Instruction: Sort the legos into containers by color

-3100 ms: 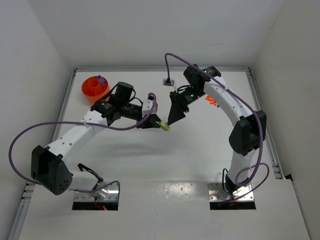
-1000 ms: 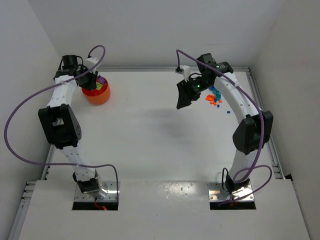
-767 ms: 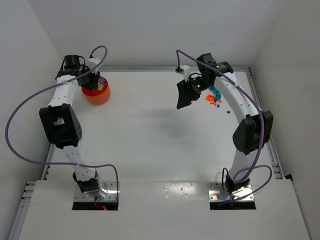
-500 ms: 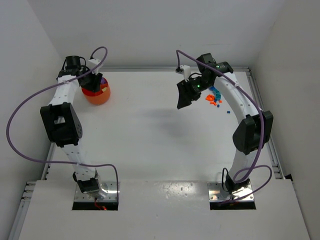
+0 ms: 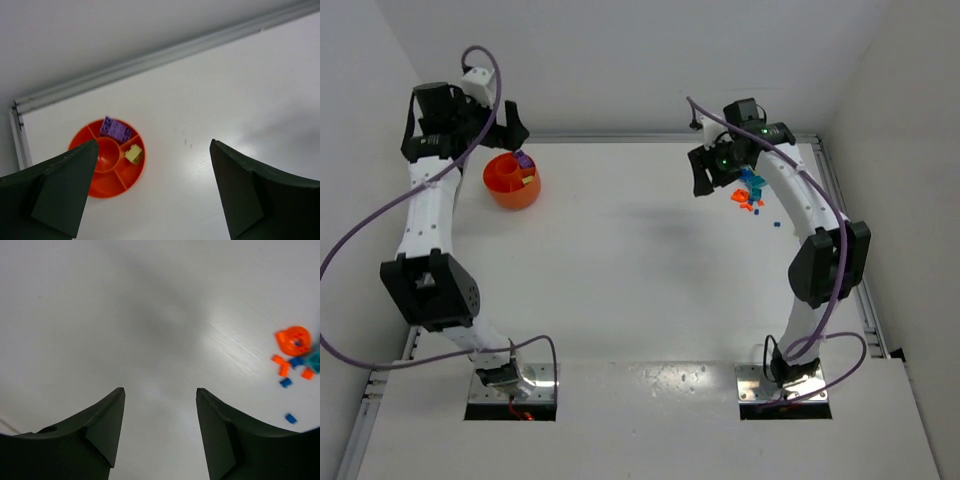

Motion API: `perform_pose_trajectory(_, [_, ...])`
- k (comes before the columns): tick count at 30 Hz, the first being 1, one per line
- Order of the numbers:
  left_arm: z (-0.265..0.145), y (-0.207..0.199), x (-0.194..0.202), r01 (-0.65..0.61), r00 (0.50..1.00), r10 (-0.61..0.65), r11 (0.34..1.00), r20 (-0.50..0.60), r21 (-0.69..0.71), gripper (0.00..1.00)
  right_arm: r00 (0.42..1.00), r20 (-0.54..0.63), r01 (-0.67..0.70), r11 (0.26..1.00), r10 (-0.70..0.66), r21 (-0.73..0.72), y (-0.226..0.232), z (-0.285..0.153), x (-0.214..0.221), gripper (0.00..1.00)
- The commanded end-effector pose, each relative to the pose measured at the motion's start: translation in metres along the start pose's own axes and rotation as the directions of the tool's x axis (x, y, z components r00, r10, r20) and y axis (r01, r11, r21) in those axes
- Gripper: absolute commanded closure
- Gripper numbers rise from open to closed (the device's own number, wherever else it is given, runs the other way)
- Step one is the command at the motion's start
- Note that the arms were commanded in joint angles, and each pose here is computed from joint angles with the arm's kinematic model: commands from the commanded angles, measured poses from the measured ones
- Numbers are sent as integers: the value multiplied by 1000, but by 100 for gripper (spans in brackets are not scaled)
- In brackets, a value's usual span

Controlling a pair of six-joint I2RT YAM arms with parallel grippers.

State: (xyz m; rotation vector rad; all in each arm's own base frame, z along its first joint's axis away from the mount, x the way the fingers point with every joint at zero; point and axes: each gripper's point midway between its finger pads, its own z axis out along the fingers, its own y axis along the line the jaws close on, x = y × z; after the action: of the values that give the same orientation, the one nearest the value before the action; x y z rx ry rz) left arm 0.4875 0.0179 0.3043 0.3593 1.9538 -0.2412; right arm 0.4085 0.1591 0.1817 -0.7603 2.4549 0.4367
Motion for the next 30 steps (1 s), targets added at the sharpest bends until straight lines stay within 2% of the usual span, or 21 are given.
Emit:
perform_pose_trajectory(1, [-32, -38, -57, 82, 973, -100, 992, 207, 94, 0, 996, 67, -75, 969, 61, 236, -71, -8, -21, 40])
perform_pose_trajectory(2, [-33, -47, -55, 90, 973, -112, 989, 203, 118, 0, 992, 83, -116, 953, 97, 279, -94, -13, -25, 40])
perform_pose_trajectory(3, [-38, -54, -61, 73, 970, -99, 989, 222, 125, 0, 991, 47, -136, 941, 128, 311, -114, 1, -16, 38])
perform_pose_trajectory(4, [-37, -62, -56, 73, 972, -103, 986, 211, 148, 0, 987, 80, -157, 925, 138, 347, -135, -1, -21, 35])
perform_pose_trajectory(5, [-38, -71, -54, 66, 973, -102, 983, 208, 172, 0, 988, 84, -152, 916, 130, 372, -148, 2, -22, 33])
perform_pose_trajectory(7, [-40, -83, -51, 59, 974, -104, 974, 201, 218, 0, 991, 72, -136, 896, 117, 424, -173, 16, -25, 23])
perform_pose_trajectory(9, [-39, -88, -40, 90, 980, -126, 971, 152, 222, 0, 989, 67, -147, 870, 131, 470, -213, 28, -25, 18])
perform_pose_trajectory(10, [-35, -84, -32, 113, 982, -139, 973, 125, 200, 0, 990, 83, -137, 868, 111, 477, -214, 22, -33, 18])
perform_pose_trajectory(12, [-31, -91, -26, 88, 990, -108, 975, 88, 205, 0, 990, 55, -137, 852, 126, 506, -244, 47, -17, 20])
perform_pose_trajectory(18, [-23, -103, -9, 85, 994, -99, 969, 49, 233, 0, 983, 104, -184, 834, 152, 519, -275, 59, -18, 35])
perform_pose_trajectory(23, [-13, -116, -3, 94, 994, -104, 960, 23, 263, 0, 980, 113, -200, 837, 165, 509, -290, 75, -9, 40])
perform_pose_trajectory(30, [-7, -122, 10, 105, 994, -106, 959, -9, 263, 0, 978, 144, -205, 832, 152, 516, -310, 80, -1, 40])
